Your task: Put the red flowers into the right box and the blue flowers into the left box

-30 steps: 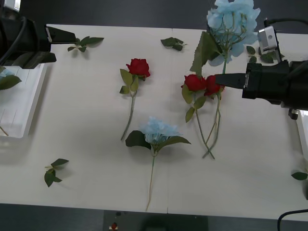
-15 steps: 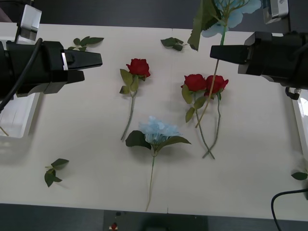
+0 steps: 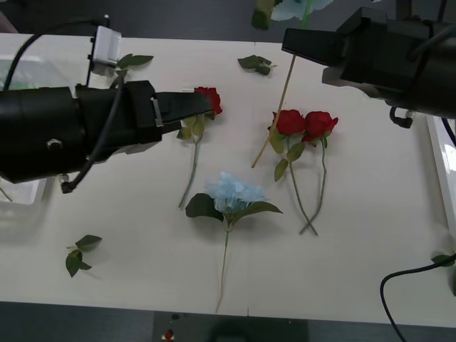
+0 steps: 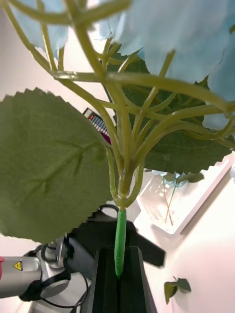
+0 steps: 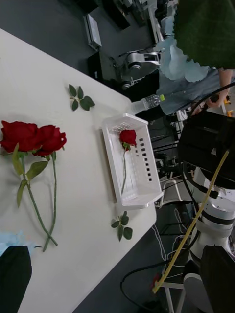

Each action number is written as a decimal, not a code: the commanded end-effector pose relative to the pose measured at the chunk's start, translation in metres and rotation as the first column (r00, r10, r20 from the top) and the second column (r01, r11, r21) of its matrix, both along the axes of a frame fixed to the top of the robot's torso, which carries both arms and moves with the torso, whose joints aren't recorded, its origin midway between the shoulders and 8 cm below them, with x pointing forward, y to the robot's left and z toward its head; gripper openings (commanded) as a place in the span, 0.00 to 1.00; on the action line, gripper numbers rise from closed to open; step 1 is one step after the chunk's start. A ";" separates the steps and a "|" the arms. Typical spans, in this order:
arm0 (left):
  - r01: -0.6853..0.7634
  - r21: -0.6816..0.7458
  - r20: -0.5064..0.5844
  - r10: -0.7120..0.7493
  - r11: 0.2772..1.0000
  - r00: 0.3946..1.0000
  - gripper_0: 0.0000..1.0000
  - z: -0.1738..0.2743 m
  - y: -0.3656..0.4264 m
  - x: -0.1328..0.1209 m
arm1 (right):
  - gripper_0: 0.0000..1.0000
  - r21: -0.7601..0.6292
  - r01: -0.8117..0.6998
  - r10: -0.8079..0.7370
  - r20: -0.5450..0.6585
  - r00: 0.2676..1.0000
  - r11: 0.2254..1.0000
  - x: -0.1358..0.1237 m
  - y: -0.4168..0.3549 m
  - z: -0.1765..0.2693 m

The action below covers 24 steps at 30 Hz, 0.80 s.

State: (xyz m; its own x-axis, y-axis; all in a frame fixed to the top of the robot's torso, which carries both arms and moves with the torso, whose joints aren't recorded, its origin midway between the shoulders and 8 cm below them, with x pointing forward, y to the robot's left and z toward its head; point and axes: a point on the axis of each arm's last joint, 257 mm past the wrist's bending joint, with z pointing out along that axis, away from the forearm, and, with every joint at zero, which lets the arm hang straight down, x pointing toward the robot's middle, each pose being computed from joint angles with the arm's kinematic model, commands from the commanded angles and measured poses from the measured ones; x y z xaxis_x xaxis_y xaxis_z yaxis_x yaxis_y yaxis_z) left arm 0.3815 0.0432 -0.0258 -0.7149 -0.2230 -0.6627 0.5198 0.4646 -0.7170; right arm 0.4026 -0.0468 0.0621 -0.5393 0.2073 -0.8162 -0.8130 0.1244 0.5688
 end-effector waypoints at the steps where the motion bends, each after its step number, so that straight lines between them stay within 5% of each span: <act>1: 0.045 -0.061 0.054 -0.042 0.997 0.998 1.00 0.025 -0.024 -0.012 | 0.00 0.015 -0.032 0.032 0.027 0.999 0.999 -0.009 0.012 0.020; 13: 0.152 -0.076 0.072 -0.147 0.985 0.987 1.00 0.035 -0.057 -0.049 | 0.00 0.023 -0.065 0.065 0.009 0.998 0.998 -0.015 0.024 0.022; 24: 0.154 -0.034 0.128 -0.149 0.987 0.981 0.96 0.033 -0.082 -0.046 | 0.00 0.023 -0.065 0.065 0.009 0.998 0.998 -0.015 0.024 0.022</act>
